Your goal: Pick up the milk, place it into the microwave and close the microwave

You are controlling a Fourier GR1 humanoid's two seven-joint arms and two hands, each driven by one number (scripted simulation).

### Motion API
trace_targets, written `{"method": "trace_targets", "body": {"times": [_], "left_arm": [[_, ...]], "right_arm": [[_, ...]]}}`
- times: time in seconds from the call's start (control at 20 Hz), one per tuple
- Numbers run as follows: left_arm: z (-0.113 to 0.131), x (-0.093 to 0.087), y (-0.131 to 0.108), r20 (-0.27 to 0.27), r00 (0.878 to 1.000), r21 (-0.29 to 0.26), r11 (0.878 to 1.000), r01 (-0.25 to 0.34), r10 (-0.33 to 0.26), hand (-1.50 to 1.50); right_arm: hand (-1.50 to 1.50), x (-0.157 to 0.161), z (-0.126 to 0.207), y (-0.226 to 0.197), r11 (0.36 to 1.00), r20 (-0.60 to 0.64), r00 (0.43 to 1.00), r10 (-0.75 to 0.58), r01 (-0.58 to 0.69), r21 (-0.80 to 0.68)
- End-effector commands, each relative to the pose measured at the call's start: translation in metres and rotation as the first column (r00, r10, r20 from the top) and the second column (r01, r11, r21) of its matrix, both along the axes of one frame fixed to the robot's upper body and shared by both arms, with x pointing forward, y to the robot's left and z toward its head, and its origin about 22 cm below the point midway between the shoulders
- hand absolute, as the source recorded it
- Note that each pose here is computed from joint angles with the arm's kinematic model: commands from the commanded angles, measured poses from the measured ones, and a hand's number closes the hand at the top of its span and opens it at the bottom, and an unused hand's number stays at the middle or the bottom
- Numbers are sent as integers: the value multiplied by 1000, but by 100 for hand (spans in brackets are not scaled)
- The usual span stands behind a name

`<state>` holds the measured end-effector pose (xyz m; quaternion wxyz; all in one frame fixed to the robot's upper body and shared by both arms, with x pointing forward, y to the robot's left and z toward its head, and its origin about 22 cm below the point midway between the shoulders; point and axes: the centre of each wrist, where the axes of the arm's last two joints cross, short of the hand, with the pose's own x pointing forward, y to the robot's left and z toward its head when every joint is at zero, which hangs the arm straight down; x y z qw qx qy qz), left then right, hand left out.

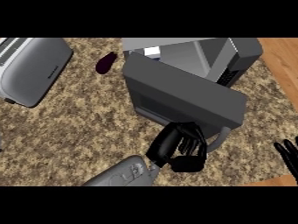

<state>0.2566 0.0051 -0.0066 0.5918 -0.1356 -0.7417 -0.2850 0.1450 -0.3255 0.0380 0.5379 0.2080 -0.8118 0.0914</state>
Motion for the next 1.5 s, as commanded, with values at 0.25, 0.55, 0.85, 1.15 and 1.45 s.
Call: {"method": "trace_targets", "body": {"times": [0.25, 0.55, 0.85, 1.15, 1.45], "left_arm": [[34, 43, -12, 56, 990, -49, 991, -123, 126, 150], [47, 66, -11, 10, 983, -85, 980, -180, 182, 150], [48, 82, -6, -6, 975, -113, 969, -220, 221, 150], [58, 100, -2, -23, 969, -159, 956, -248, 248, 150], [53, 104, 5, -116, 953, -211, 931, -299, 280, 150]], "right_arm": [[-150, 0, 18, 9, 1000, -9, 1000, 18, -18, 21], [-150, 2, 32, 6, 1000, -9, 1000, 17, -17, -18], [-150, 2, 45, 7, 1000, 9, 1000, 21, -21, -11], [-150, 7, 51, 4, 999, 23, 999, 35, -35, -3], [-150, 3, 57, 5, 999, 16, 999, 50, -50, 1]]}}
